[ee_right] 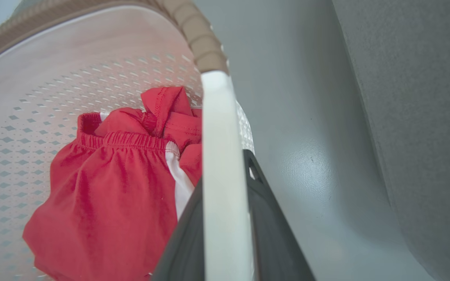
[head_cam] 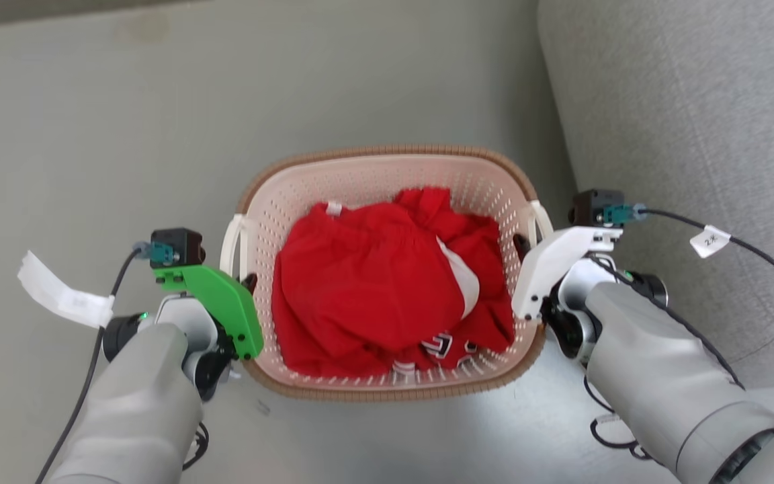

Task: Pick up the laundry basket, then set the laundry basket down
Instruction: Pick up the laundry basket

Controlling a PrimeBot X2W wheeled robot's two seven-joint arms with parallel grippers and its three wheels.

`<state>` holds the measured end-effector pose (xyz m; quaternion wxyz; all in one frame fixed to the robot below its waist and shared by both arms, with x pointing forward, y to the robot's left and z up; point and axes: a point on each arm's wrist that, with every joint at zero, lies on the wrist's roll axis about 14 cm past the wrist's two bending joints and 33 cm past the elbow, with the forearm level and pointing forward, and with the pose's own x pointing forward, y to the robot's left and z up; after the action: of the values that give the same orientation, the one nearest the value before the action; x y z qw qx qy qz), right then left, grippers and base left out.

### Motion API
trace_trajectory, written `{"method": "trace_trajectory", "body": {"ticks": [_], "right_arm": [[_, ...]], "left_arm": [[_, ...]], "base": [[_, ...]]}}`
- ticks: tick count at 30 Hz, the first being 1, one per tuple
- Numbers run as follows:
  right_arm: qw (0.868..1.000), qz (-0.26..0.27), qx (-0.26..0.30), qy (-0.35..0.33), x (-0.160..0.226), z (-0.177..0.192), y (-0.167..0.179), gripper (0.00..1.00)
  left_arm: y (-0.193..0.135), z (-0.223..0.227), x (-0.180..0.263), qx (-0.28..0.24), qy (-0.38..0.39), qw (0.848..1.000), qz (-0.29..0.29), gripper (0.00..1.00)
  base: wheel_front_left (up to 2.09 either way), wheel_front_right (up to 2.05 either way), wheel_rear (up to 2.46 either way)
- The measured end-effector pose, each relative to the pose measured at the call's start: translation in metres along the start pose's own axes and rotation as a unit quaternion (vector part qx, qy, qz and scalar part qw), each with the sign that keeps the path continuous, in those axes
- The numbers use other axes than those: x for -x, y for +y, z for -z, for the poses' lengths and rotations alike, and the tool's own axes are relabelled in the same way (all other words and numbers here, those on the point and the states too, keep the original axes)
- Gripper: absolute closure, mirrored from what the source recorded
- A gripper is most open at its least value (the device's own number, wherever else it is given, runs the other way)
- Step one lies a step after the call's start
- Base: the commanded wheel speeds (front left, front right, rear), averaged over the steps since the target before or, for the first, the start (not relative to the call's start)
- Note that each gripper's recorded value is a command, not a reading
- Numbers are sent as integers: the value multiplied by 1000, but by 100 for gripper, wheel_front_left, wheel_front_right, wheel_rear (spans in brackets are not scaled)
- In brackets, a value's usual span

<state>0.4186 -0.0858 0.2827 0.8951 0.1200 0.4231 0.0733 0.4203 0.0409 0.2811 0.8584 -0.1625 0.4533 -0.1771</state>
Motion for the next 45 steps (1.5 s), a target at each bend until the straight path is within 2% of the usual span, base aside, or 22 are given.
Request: {"method": "trace_trajectory", "body": {"ticks": [10,23,45], "right_arm": [[1000,-11,-12,0,30,4,9,100],[1000,-19,-3,14,65,24,16,100],[999,-32,0,24,88,38,24,100]], "left_arm": [[-14,-2,26,-11,-5,1000,-2,100],[-25,26,59,-3,13,1000,-9,100],[-32,37,82,-10,17,1000,-14,100]], "base": [[0,0,0],[0,0,0],[0,0,0]]}}
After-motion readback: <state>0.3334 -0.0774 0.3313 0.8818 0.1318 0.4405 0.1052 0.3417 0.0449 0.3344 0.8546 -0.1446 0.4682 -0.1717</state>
